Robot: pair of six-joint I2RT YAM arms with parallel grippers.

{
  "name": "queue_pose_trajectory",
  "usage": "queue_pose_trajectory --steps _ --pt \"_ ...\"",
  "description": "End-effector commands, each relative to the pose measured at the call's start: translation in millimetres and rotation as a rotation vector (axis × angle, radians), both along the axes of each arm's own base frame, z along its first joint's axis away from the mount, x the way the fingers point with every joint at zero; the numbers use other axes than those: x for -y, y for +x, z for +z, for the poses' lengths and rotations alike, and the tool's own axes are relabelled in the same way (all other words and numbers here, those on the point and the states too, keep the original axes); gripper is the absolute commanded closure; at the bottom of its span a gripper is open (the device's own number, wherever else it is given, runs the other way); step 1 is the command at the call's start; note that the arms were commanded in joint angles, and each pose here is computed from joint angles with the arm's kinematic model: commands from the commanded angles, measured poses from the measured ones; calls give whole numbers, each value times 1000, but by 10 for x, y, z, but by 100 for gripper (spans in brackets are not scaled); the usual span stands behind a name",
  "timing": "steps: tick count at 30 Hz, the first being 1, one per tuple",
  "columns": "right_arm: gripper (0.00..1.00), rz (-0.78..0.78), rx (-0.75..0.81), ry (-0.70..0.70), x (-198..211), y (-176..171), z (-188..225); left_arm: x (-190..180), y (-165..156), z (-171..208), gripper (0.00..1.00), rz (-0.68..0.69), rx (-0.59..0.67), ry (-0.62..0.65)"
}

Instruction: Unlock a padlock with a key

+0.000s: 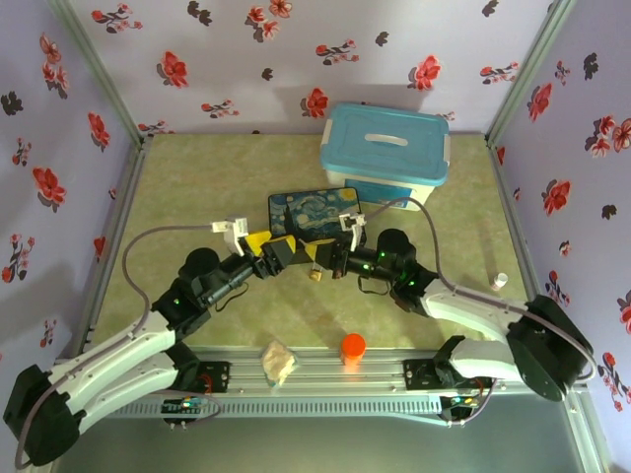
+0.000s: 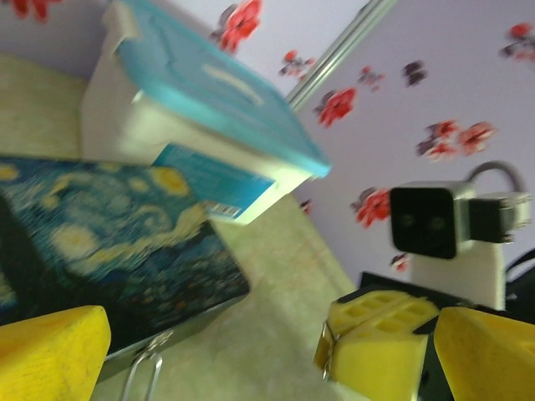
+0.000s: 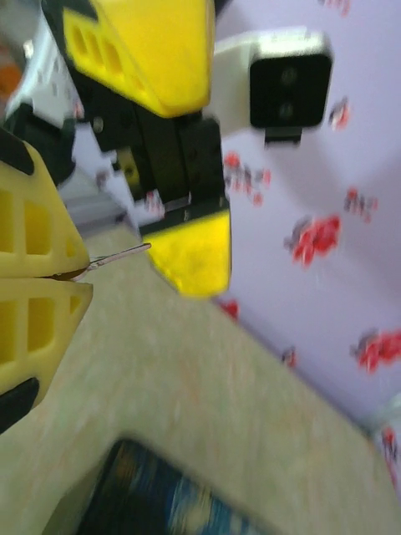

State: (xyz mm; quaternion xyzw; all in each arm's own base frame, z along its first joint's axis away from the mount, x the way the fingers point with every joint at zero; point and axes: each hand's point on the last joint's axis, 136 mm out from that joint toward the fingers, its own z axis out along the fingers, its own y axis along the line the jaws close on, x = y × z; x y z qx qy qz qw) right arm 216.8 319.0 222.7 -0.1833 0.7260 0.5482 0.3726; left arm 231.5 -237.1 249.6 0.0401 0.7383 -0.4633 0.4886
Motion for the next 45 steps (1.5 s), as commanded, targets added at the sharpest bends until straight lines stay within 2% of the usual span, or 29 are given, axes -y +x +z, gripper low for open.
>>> queue_pose_trajectory --steps 1,5,12,14,17,19,28,34,37,42,45 --pt "100 -217 -25 -354 396 231 -578 15 71 -193 1 29 -76 126" --pt "100 -285 -29 -511 645 252 -779 245 51 -490 7 -33 -127 272" --pt "100 -345 -65 -520 843 172 -902 515 32 -996 10 -133 -160 471" --pt "100 -361 -77 -523 909 140 -946 560 53 -1098 19 -148 -168 495" --pt "100 -389 -84 -522 1008 101 -1004 633 112 -1253 41 -150 -185 524" --pt "100 -395 -87 -521 1046 70 -1049 675 143 -1401 44 -151 -209 547" --pt "100 -405 -94 -483 1069 39 -1082 673 237 -1786 34 -166 -213 637" --pt "100 -389 -91 -491 1026 51 -1079 746 234 -1911 34 -205 -215 653" --pt "100 -392 -93 -490 1021 63 -1086 759 243 -2006 36 -206 -230 662" --pt "100 -387 -97 -489 1003 65 -1093 817 267 -2083 45 -219 -236 668" --pt "100 -386 -99 -493 1002 65 -1104 866 286 -2106 46 -225 -236 663"
